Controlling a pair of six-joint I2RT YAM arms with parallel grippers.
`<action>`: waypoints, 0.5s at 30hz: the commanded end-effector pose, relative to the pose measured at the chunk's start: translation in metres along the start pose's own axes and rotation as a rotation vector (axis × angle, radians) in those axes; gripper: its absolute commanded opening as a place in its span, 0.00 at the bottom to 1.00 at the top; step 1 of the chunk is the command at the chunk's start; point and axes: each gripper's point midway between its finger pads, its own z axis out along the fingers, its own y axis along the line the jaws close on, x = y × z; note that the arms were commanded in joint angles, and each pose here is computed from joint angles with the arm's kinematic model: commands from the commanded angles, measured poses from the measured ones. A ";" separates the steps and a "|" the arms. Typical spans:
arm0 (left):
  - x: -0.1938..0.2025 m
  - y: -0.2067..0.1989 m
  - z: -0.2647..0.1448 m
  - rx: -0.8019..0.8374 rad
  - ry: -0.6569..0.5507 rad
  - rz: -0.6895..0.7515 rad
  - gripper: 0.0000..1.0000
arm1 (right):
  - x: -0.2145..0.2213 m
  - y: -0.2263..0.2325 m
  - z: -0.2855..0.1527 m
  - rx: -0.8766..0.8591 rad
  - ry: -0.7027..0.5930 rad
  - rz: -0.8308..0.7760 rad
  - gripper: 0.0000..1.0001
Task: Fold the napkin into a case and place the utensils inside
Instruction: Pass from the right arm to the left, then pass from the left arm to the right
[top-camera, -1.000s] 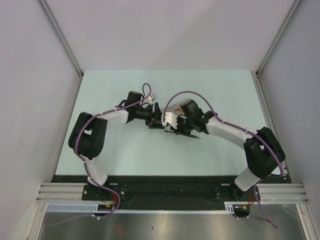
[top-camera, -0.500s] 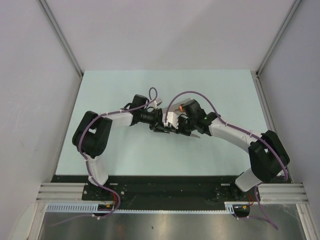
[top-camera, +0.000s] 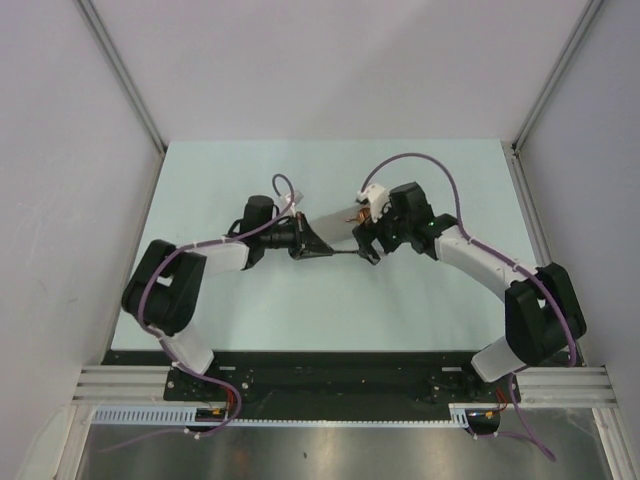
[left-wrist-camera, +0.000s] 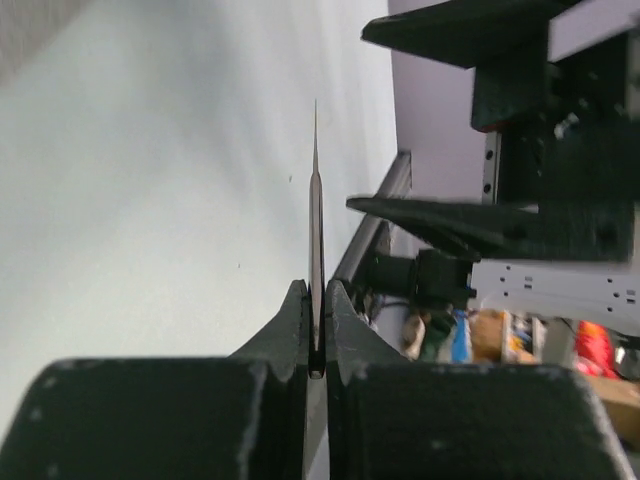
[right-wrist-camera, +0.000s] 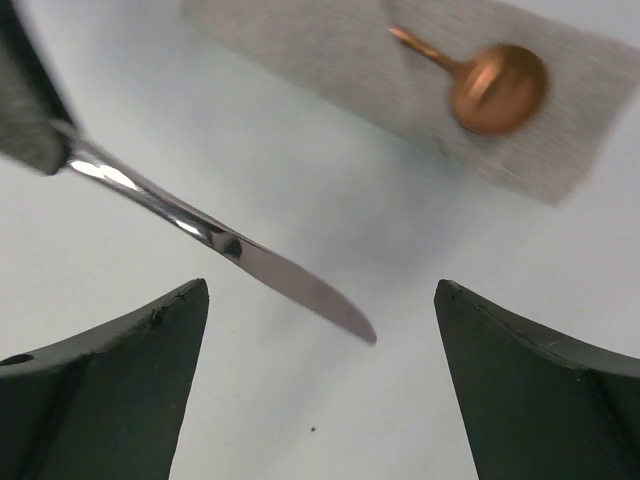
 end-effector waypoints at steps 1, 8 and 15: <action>-0.040 -0.043 -0.019 0.043 -0.228 0.231 0.00 | -0.049 -0.023 -0.039 0.116 -0.110 0.364 1.00; -0.056 -0.060 -0.037 0.050 -0.429 0.295 0.00 | -0.067 -0.040 -0.061 0.118 -0.269 0.766 1.00; -0.055 -0.075 -0.042 0.084 -0.500 0.349 0.00 | -0.105 -0.044 -0.075 -0.167 -0.565 1.091 1.00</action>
